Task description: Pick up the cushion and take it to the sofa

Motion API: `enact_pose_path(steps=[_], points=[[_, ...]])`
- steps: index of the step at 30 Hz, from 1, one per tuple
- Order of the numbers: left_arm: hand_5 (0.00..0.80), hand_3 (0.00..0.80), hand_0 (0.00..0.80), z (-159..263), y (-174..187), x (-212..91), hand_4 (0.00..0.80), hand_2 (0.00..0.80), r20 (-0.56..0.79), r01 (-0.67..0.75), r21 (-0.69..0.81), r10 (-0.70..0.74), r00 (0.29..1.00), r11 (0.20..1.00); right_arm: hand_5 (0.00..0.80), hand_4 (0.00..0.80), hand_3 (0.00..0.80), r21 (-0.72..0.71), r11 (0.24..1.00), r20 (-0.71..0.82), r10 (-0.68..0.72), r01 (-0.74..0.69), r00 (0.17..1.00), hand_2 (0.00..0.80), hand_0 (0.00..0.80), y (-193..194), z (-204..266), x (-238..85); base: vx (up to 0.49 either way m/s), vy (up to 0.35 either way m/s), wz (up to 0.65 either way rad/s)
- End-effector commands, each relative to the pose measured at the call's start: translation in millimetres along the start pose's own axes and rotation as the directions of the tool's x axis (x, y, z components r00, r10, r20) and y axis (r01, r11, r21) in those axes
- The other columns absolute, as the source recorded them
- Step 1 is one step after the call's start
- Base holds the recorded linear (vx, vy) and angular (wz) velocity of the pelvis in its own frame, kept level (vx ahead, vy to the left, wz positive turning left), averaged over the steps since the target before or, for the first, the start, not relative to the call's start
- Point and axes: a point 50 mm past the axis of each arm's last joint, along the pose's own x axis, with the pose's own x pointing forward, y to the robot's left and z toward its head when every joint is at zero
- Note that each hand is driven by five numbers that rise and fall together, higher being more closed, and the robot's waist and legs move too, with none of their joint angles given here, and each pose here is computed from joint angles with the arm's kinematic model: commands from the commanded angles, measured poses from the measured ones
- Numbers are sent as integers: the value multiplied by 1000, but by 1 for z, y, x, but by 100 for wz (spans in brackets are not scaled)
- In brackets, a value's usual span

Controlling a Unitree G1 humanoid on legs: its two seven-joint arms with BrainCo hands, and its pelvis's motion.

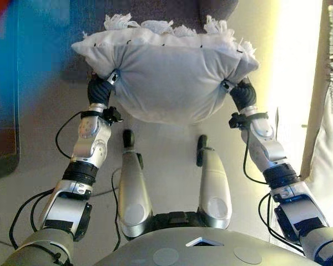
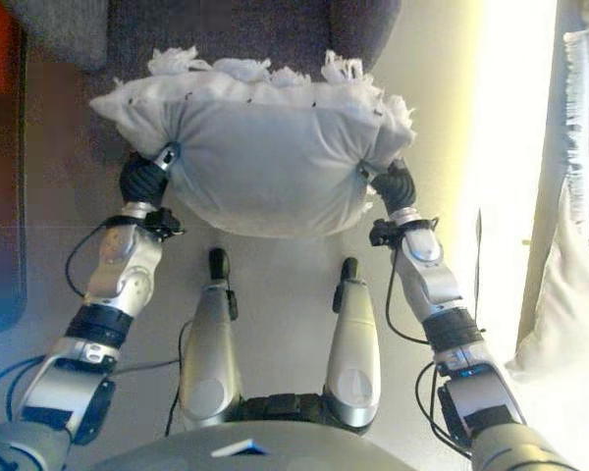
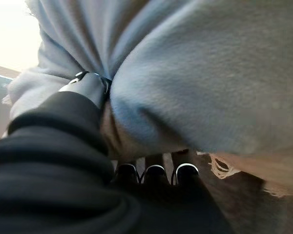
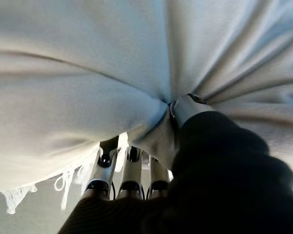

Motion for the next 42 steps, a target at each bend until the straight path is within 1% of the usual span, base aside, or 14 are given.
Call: enact_pose_path(steps=[1,4,8,11,15,19,22,25,32,37,42], points=[[800,800,800,-9,-44,-16,800,800,20,200,-61,-199,980,978,800,800,800,139,983,53,115,-121,992,800,800,26,-7,-16,237,99,9],[800,800,800,-29,-39,-28,800,800,-72,177,-77,-183,981,981,800,800,800,157,980,-40,128,-121,991,800,800,22,-31,-32,241,83,1],[800,800,800,-49,-33,-40,800,800,-177,161,-76,-172,969,984,800,800,800,181,976,-131,146,-121,981,800,800,16,-50,-48,280,16,-4],[800,800,800,-56,-34,-44,800,800,-225,172,-106,-192,955,979,800,800,800,180,979,-149,122,-94,981,800,800,7,-55,-57,196,-13,17],[800,800,800,-63,-32,-49,800,800,-265,141,-113,-166,950,984,800,800,800,224,972,-154,107,-71,982,800,800,7,-53,-56,140,41,16],[800,800,800,-61,-27,-48,800,800,-265,135,-76,-151,952,988,800,800,800,257,965,-156,97,-55,983,800,800,8,-54,-55,42,71,-19],[800,800,800,-57,-23,-45,800,800,-241,99,-46,-108,965,994,800,800,800,230,973,-160,62,-24,985,800,800,8,-56,-56,22,102,-14],[800,800,800,-51,-21,-43,800,800,-211,70,-58,-81,974,996,800,800,800,230,973,-141,37,-4,989,800,800,10,-54,-56,10,99,-12],[800,800,800,-55,-33,-39,800,800,-226,120,-48,-128,966,992,800,800,800,236,971,-128,11,20,992,800,800,12,-54,-55,-5,97,1],[800,800,800,-58,-26,-42,800,800,-242,113,-41,-119,963,993,800,800,800,234,972,-176,51,-8,983,800,800,15,-62,-60,100,73,13],[800,800,800,-61,-25,-44,800,800,-270,106,-28,-110,956,994,800,800,800,253,967,-192,59,-9,980,800,800,12,-66,-65,366,-190,6]])
